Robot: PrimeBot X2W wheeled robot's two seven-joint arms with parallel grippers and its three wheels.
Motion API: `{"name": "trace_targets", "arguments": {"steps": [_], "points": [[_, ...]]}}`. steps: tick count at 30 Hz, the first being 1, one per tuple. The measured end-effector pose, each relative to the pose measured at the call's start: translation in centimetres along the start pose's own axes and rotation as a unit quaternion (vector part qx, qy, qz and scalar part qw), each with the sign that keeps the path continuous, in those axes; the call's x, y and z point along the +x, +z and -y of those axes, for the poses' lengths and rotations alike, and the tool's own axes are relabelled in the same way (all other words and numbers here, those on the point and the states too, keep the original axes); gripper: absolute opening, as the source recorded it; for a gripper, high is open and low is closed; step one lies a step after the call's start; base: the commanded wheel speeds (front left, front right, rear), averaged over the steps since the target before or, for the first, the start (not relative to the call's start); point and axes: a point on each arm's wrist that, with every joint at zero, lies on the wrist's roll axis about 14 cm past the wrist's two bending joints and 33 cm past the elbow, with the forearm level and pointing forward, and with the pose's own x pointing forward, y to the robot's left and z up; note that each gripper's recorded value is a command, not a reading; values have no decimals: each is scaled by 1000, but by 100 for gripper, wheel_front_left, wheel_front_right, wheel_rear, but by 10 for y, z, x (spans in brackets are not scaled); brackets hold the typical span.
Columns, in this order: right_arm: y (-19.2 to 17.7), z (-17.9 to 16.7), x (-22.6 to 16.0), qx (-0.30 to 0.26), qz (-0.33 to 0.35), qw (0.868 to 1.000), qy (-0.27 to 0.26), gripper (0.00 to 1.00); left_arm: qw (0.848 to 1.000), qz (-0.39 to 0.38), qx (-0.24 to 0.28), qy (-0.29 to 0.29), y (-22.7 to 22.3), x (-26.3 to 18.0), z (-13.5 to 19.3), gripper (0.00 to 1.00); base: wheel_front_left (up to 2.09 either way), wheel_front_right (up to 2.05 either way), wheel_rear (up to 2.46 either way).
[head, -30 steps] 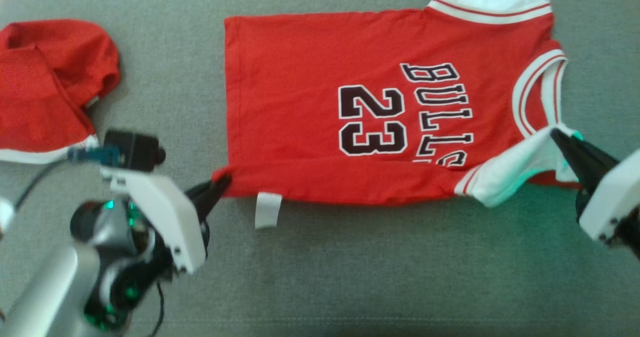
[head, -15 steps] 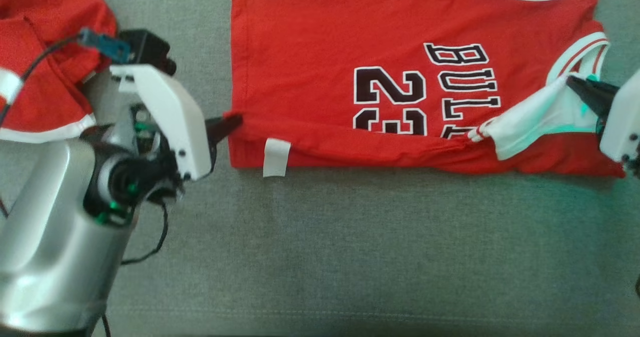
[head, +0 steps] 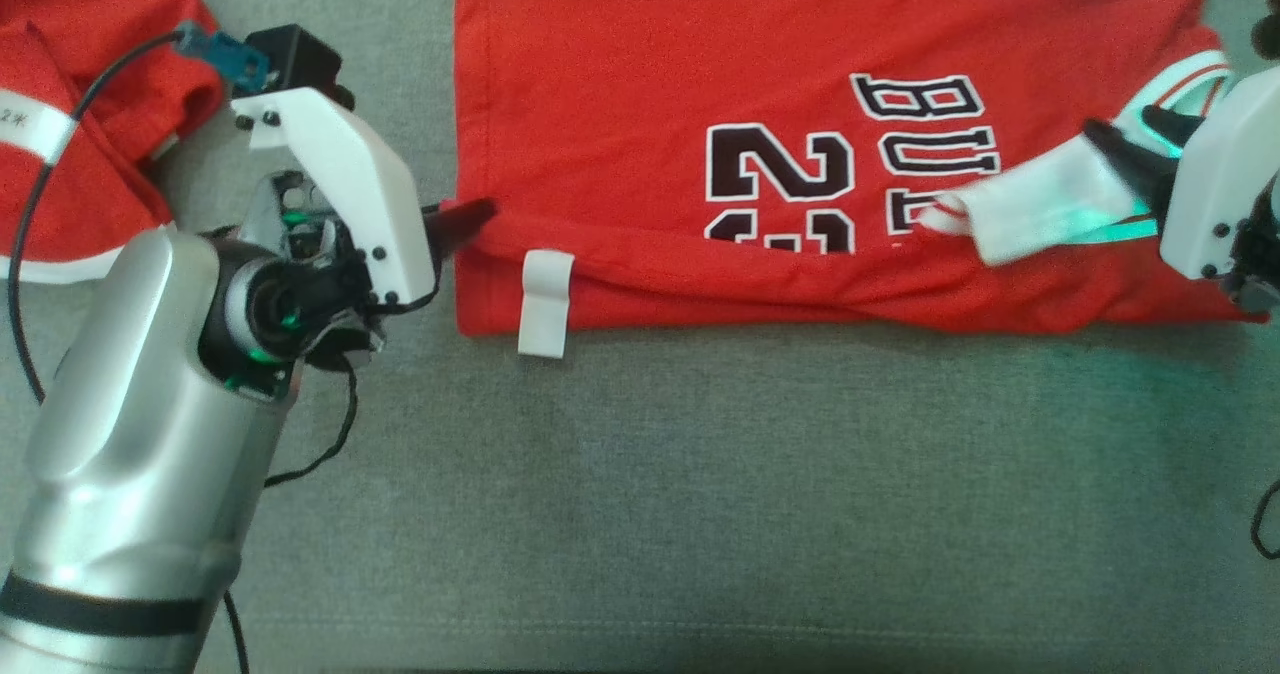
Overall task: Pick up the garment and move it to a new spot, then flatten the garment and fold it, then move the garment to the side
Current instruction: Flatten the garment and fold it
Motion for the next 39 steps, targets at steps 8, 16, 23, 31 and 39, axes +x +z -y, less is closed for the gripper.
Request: {"name": "trace_targets", "arguments": {"steps": [8,16,23,31,39], "points": [[-20,4,-32,1,24,1000,0,100,998,59,-9,-25,-3,-20,5,100,0,0,0],[-77,31,-43,25,14,998,-48,100,997,67,30,6,-47,-29,-17,100,0,0,0],[-87,51,-33,19,28,996,-86,100,996,86,12,12,-49,-20,-25,100,0,0,0],[-94,41,-14,31,12,997,-70,100,996,91,0,7,-47,-9,-23,100,0,0,0],[-93,40,-10,29,-2,997,-66,100,996,86,12,0,-47,-2,-15,100,0,0,0]]}}
